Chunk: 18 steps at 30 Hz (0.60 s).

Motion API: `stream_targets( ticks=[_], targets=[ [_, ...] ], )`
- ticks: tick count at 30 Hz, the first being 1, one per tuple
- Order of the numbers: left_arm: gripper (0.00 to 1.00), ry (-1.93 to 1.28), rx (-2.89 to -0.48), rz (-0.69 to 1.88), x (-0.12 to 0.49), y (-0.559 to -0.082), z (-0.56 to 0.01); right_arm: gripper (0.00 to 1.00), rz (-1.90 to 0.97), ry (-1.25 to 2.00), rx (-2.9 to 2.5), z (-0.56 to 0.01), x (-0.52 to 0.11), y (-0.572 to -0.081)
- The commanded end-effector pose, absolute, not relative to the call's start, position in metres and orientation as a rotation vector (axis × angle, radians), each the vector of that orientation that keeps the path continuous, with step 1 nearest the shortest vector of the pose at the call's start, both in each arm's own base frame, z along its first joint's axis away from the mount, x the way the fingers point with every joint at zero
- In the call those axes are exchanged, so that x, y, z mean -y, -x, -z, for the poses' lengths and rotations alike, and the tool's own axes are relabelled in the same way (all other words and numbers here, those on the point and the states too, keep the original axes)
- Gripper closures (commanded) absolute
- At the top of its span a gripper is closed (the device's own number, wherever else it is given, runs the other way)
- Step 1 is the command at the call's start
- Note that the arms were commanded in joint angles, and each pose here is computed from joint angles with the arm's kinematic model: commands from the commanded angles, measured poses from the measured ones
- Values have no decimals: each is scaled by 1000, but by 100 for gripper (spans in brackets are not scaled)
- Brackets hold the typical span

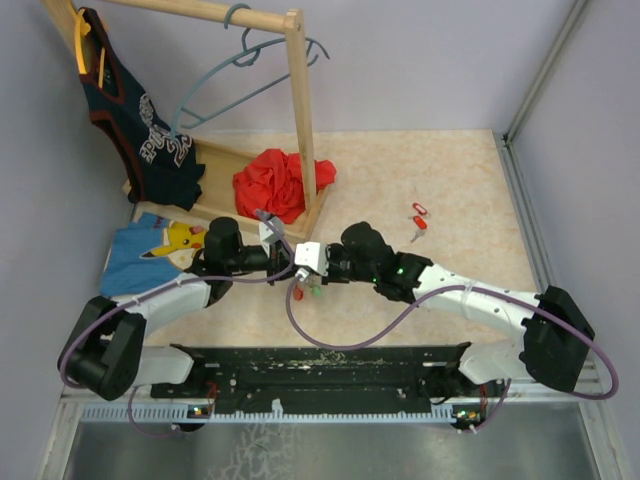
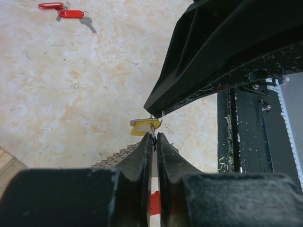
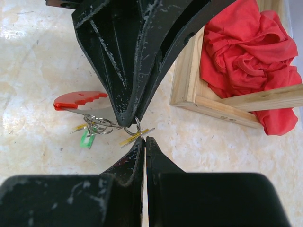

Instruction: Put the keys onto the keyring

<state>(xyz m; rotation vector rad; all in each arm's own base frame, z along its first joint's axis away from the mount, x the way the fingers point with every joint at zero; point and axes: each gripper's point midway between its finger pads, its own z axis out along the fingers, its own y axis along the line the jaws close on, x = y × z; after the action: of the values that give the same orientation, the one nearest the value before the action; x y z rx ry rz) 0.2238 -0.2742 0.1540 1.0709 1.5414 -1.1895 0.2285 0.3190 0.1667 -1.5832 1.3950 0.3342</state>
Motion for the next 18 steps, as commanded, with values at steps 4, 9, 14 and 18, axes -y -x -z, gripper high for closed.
stream_targets(
  ticks=[4, 9, 14, 18],
  targets=[
    [99, -1086, -1488, 1241, 279, -224, -165, 100, -349, 1514, -1287, -207, -332, -229],
    [99, -1067, -1474, 1228, 276, -226, -170, 100, -336, 1511, -1316, -201, -325, -227],
    [99, -1016, -1444, 1197, 271, -228, -179, 100, -337, 1512, -1357, -188, -318, -224],
    [99, -995, -1430, 1182, 269, -230, -181, 100, -388, 1512, -1365, -181, -321, -218]
  ],
)
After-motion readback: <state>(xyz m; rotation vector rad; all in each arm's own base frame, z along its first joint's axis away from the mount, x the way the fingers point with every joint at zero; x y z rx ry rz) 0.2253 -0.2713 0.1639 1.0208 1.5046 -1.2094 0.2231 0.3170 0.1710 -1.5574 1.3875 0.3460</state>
